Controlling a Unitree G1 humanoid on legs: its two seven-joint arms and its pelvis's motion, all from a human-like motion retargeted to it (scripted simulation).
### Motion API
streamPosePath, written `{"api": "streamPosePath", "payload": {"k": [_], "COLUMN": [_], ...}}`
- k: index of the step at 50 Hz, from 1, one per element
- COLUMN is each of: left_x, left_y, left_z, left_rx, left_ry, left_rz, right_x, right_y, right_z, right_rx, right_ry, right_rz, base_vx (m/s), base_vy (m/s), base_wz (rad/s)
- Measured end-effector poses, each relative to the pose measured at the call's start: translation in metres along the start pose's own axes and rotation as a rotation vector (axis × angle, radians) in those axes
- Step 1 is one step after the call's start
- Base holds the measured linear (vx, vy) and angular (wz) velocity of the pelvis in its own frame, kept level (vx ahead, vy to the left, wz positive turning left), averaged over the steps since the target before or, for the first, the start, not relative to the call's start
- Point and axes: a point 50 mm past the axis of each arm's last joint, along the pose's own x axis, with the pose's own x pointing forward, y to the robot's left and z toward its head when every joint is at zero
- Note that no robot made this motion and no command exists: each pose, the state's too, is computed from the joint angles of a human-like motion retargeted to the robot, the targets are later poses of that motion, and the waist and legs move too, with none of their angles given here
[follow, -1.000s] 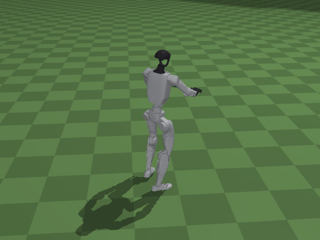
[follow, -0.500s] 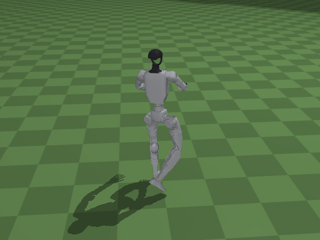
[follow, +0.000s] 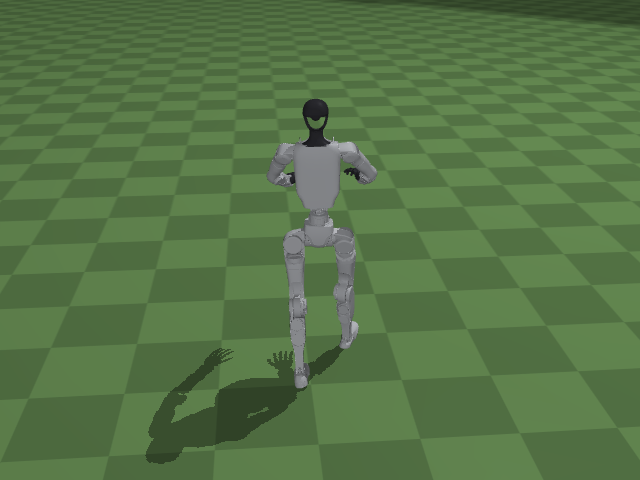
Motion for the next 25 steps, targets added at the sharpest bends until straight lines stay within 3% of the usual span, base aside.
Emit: {"api": "streamPosePath", "payload": {"k": [13,25], "left_x": [-0.009,0.004], "left_y": [-0.015,-0.002], "left_z": [0.004,0.012], "left_rx": [-0.092,-0.058], "left_ry": [0.063,0.023], "left_rz": [0.009,0.058], "right_x": [-0.002,0.009], "right_y": [-0.009,-0.013], "right_z": [-0.007,0.004], "right_rx": [-0.031,-0.033], "right_ry": [0.018,-0.006], "right_rz": [-0.009,-0.055], "base_vx": [0.53,0.43], "base_vy": [-0.17,-0.11], "base_wz": [0.20,-0.36]}}
